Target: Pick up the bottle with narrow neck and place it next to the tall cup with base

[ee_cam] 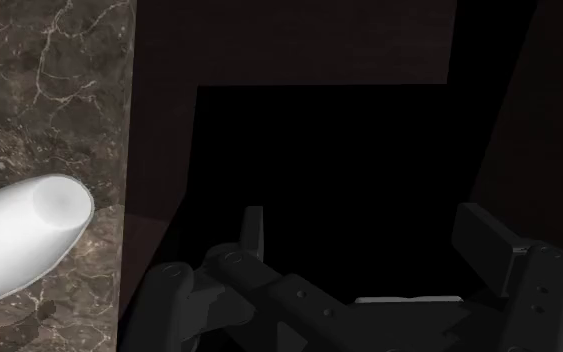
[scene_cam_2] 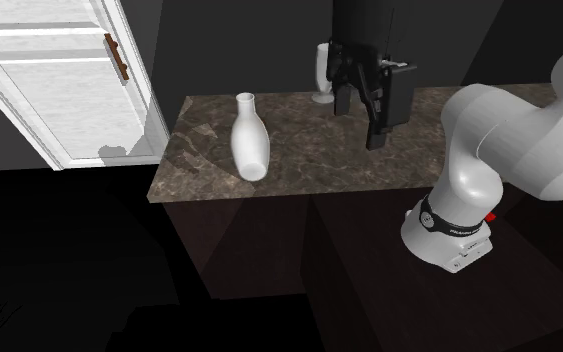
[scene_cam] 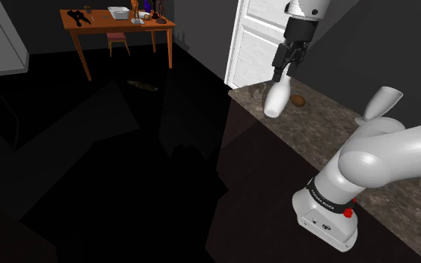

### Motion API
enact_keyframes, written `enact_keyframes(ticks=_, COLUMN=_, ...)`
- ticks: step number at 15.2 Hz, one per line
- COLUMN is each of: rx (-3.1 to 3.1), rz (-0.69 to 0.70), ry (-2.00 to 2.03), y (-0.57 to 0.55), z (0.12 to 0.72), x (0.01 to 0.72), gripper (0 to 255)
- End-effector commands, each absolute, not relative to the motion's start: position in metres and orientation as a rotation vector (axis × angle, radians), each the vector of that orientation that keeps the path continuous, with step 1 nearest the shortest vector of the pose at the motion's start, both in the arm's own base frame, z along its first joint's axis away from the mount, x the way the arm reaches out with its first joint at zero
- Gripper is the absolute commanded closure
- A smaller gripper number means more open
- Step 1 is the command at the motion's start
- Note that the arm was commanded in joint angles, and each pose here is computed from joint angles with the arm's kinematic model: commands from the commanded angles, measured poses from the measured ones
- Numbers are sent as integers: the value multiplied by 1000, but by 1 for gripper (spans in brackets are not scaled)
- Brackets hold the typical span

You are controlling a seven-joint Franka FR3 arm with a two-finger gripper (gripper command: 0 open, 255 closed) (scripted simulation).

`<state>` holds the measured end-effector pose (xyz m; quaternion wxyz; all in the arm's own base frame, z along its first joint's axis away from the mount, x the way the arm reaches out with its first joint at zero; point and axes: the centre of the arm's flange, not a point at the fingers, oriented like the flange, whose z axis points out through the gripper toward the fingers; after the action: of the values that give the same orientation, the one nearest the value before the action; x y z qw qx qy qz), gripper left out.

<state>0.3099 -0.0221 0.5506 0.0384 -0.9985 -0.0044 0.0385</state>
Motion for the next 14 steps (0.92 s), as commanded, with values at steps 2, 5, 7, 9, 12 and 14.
enact_keyframes(ticks=2, rx=-3065, rz=112, ry=-17, y=-34, z=547, x=313, gripper=0)
enact_keyframes(ticks=5, rx=-3074, rz=93, ry=-28, y=-69, z=535, x=321, gripper=0)
enact_keyframes(ticks=7, rx=-3079, rz=80, ry=-36, y=-92, z=528, x=328, gripper=0)
enact_keyframes(ticks=9, rx=-3085, rz=68, ry=-43, y=-115, z=520, x=334, gripper=0)
enact_keyframes(ticks=12, rx=-3093, rz=49, ry=-55, y=-151, z=510, x=343, gripper=0)
enact_keyframes(ticks=14, rx=-3098, rz=36, ry=-62, y=-174, z=503, x=350, gripper=0)
